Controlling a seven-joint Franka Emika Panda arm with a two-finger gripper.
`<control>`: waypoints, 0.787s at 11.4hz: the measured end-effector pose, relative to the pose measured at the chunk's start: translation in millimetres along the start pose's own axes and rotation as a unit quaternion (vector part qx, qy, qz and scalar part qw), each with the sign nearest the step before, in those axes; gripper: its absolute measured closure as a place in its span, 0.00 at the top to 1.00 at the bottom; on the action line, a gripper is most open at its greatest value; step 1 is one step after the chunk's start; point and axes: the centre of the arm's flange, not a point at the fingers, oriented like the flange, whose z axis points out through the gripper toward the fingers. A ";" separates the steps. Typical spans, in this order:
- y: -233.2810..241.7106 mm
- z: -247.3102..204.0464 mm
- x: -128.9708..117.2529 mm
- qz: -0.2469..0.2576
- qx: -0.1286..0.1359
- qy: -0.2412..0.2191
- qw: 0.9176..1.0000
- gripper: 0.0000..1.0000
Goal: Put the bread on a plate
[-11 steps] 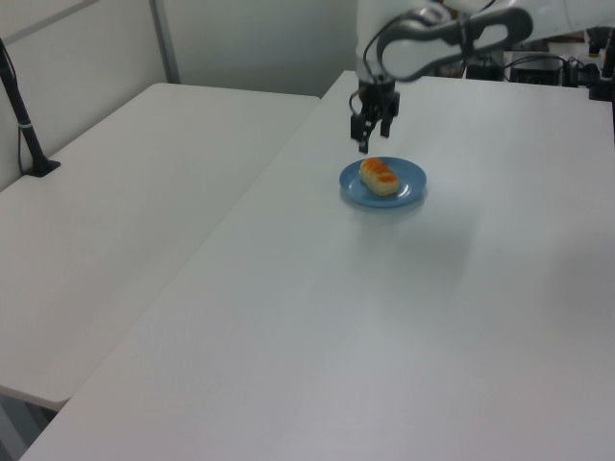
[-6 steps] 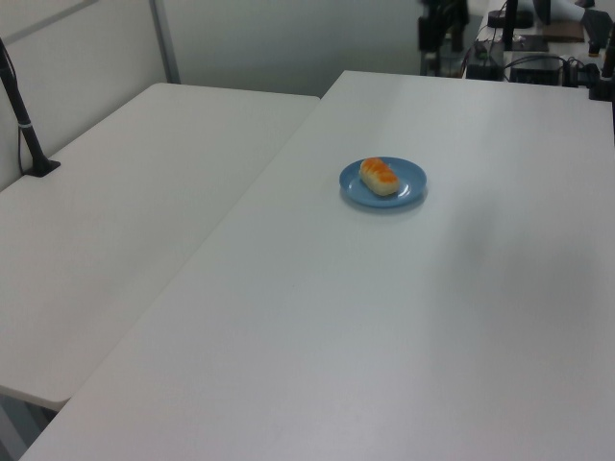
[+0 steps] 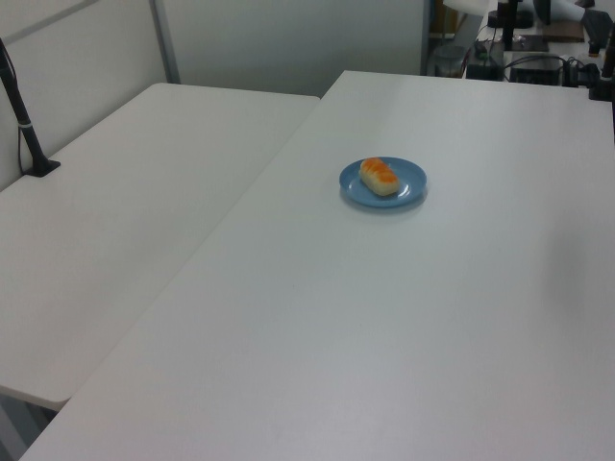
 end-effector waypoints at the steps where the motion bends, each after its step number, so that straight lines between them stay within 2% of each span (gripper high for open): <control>1: -4.6 7.5 5.9 -0.006 0.002 0.008 1.000 1.00; 3: -8.1 21.9 24.9 -0.014 0.013 0.046 0.999 1.00; 4: -6.5 29.0 30.5 -0.040 0.012 0.054 0.998 1.00; 6: -0.9 37.9 35.1 -0.081 0.010 0.054 0.995 1.00; 9: -18.0 49.2 43.7 -0.101 0.008 0.057 0.993 1.00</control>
